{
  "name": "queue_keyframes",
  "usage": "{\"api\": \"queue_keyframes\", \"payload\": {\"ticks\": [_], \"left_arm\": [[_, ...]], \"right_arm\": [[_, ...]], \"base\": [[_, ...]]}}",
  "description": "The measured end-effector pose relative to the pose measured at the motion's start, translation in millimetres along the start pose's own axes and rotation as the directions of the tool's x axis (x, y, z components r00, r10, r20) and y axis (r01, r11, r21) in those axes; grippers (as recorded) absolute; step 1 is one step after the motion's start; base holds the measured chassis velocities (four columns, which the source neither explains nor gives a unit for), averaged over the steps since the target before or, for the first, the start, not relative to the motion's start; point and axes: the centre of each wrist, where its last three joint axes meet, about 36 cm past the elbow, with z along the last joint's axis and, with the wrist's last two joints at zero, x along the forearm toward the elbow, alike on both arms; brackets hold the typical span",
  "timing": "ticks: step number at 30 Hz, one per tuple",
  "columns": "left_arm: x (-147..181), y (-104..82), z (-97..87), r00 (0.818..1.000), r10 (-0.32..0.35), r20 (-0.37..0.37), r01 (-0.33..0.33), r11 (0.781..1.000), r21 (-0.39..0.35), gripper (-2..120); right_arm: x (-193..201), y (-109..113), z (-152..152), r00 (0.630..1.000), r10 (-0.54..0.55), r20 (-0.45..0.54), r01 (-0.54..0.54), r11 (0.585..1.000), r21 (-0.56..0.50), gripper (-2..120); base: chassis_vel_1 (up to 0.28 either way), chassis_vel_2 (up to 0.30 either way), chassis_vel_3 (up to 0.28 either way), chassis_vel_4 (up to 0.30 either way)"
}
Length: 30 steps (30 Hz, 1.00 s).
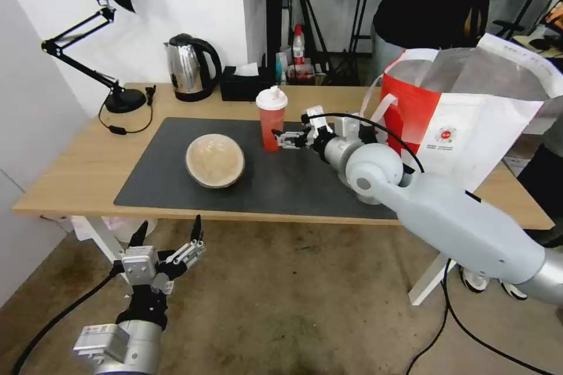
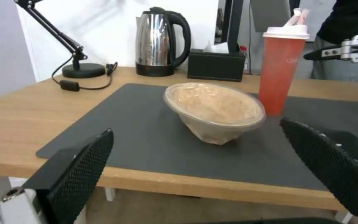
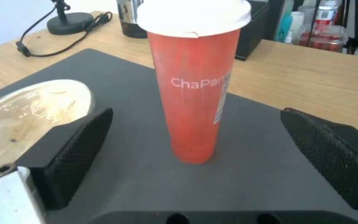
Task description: Pick up the trash from the table and place it into the takeout bag.
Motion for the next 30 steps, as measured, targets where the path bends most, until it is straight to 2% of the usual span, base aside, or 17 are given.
{"api": "queue_keyframes", "payload": {"ticks": [15, 30], "left_arm": [[-1, 0.3, -0.2, 1.0, 0.0, 0.003, 0.0, 1.0, 0.002, 100], [-3, 0.2, 2.3, 1.0, 0.001, 0.002, -0.001, 1.0, 0.005, 100]], "right_arm": [[-37, 9, -8, 1.0, -0.006, -0.009, 0.006, 1.0, 0.012, 100], [-61, 1, -6, 1.0, 0.018, -0.025, -0.018, 1.0, 0.022, 100]], "base": [[0.0, 0.0, 0.0, 0.0], [0.0, 0.0, 0.0, 0.0]]}}
